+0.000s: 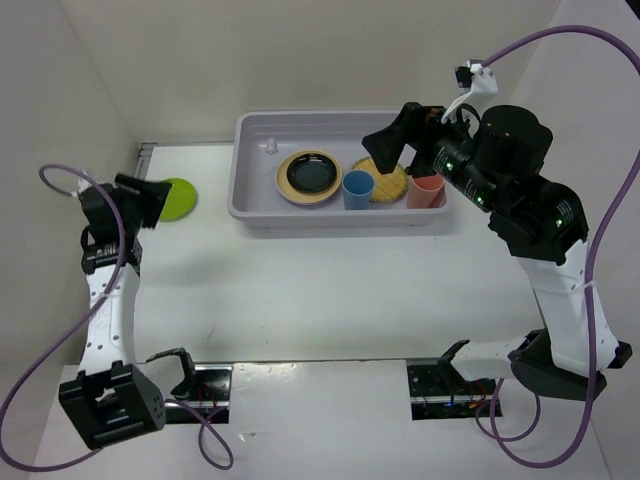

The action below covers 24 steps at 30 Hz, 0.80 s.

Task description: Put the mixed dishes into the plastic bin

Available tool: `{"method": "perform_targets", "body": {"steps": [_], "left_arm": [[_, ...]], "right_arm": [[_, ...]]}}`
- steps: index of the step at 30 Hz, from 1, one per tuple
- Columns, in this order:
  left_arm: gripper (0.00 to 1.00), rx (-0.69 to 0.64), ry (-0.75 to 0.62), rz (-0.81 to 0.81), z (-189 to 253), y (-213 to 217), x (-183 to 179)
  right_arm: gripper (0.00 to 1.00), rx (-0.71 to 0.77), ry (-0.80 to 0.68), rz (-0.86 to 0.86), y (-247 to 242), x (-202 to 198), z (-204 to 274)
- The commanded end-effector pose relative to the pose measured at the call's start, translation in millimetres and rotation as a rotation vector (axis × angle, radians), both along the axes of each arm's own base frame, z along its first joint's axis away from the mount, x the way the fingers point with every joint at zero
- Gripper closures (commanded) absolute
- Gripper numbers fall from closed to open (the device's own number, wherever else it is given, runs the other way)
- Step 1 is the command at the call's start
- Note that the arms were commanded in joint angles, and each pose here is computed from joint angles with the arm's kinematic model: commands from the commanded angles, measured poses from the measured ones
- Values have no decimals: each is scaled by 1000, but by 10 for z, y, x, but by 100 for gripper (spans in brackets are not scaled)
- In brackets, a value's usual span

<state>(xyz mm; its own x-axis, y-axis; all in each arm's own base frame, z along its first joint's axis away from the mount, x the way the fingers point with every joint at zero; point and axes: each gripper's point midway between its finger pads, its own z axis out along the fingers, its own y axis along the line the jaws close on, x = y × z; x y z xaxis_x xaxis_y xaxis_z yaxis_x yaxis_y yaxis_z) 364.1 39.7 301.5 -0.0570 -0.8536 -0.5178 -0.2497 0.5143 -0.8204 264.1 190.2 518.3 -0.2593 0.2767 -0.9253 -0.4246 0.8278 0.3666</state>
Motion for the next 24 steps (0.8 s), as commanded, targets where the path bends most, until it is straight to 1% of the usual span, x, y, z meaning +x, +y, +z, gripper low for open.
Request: {"method": "perform_targets", "body": {"steps": [1, 3, 5, 6, 7, 8, 9, 10, 11, 12, 13, 14, 15, 16, 18, 19, 22, 24], "left_arm": [[36, -49, 96, 79, -498, 249, -210], [35, -35, 117, 121, -641, 404, -286], [32, -36, 102, 146, -655, 504, -324], [32, -62, 145, 148, -876, 539, -326], [30, -95, 134, 118, -938, 522, -291], [30, -127, 138, 125, -1052, 605, -298], [30, -219, 206, 119, -1422, 590, -307], [30, -252, 171, 67, -1458, 554, -249], [30, -293, 182, 59, -1588, 561, -239], [30, -353, 227, 58, -1840, 582, -217], [30, -377, 211, 30, -1884, 555, -168], [30, -426, 247, 18, -2067, 535, -143], [30, -451, 244, 1, -2123, 499, -136], [30, -445, 212, -12, -2088, 516, -80], [30, -444, 227, 16, -2191, 555, -83], [30, -423, 232, 39, -2216, 603, -81], [30, -397, 218, 71, -2206, 668, -74], [30, -372, 214, 120, -2220, 767, -60]], "right_arm": [[0, 54, -60, 2, -64, -66, 181], [0, 47, -52, 2, -54, -52, 141], [0, 46, -51, -7, -89, -52, 127], [0, 47, -52, -7, -78, -35, 118], [0, 48, -53, -7, -95, -59, 115], [0, 40, -58, -7, -98, -57, 113], [0, 45, -65, -7, -96, -54, 136], [0, 45, -65, -7, -109, -72, 128], [0, 45, -65, -7, -109, -72, 128], [0, 45, -66, -17, -125, -62, 128], [0, 45, -66, -17, -140, -83, 118], [0, 51, -74, -17, -138, -80, 144], [0, 45, -66, -17, -127, -65, 104], [0, 45, -66, -17, -127, -65, 103], [0, 37, -70, -17, -130, -63, 102], [0, 36, -70, -27, -146, -53, 102], [0, 43, -79, -28, -143, -49, 128], [0, 44, -80, -17, -102, -25, 128]]}}
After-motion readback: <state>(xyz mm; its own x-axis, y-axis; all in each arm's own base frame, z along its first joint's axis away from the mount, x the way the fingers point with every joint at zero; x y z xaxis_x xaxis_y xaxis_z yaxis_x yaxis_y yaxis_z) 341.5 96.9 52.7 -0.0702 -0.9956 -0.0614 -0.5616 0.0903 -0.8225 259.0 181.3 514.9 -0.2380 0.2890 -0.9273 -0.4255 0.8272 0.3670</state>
